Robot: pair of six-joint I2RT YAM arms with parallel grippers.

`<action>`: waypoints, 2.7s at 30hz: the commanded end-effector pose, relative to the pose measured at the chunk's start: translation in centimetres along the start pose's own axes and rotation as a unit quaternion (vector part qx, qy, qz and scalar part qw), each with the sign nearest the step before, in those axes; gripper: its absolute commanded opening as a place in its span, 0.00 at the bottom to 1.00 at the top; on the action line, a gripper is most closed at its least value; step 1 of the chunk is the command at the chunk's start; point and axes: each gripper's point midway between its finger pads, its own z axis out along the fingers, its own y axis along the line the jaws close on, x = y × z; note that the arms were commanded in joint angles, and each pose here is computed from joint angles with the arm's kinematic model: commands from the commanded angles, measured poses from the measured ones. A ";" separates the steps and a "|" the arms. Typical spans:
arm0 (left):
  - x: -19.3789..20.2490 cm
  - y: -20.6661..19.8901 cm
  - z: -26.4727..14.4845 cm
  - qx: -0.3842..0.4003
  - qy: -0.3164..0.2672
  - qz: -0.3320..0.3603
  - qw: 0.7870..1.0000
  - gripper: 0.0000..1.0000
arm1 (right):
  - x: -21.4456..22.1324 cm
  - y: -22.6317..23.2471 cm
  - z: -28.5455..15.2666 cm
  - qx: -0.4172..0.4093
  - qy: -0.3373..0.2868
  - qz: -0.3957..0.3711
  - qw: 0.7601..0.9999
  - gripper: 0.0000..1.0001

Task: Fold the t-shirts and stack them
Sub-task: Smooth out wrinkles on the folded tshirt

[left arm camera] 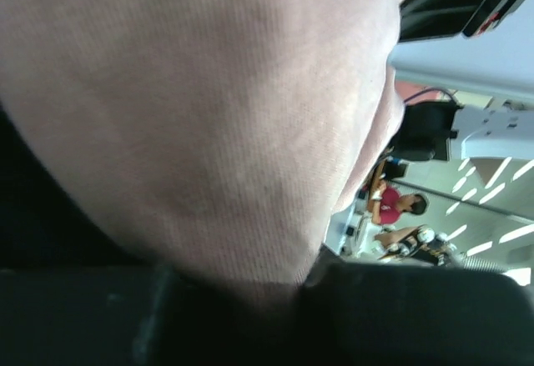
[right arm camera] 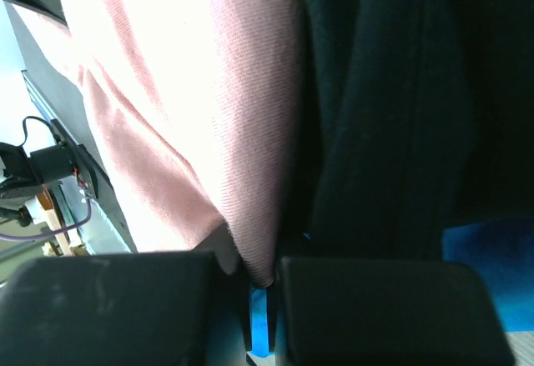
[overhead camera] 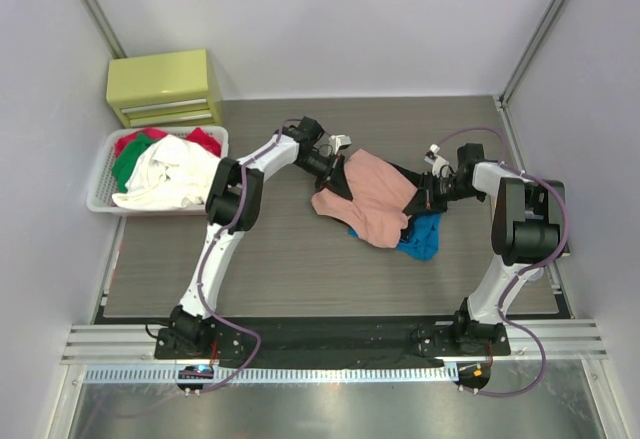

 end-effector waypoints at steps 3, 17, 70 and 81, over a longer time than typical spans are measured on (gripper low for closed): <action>-0.3 -1.4 -0.5 0.022 0.001 0.006 1.000 0.00 | -0.4 0.7 -0.4 -0.001 -0.010 -0.022 1.000 0.01; -0.4 -6.8 -1.3 -0.020 -0.008 0.115 0.993 0.00 | -1.8 5.1 -3.1 -0.027 -0.031 -0.087 0.995 0.01; 3.1 -15.6 2.8 -0.008 0.022 0.217 0.976 0.00 | 0.7 9.8 -8.5 -0.024 -0.051 -0.142 0.988 0.01; 3.1 -15.5 4.0 -0.021 0.029 0.233 0.972 0.00 | 1.7 8.0 -10.5 -0.016 -0.064 -0.129 0.989 0.01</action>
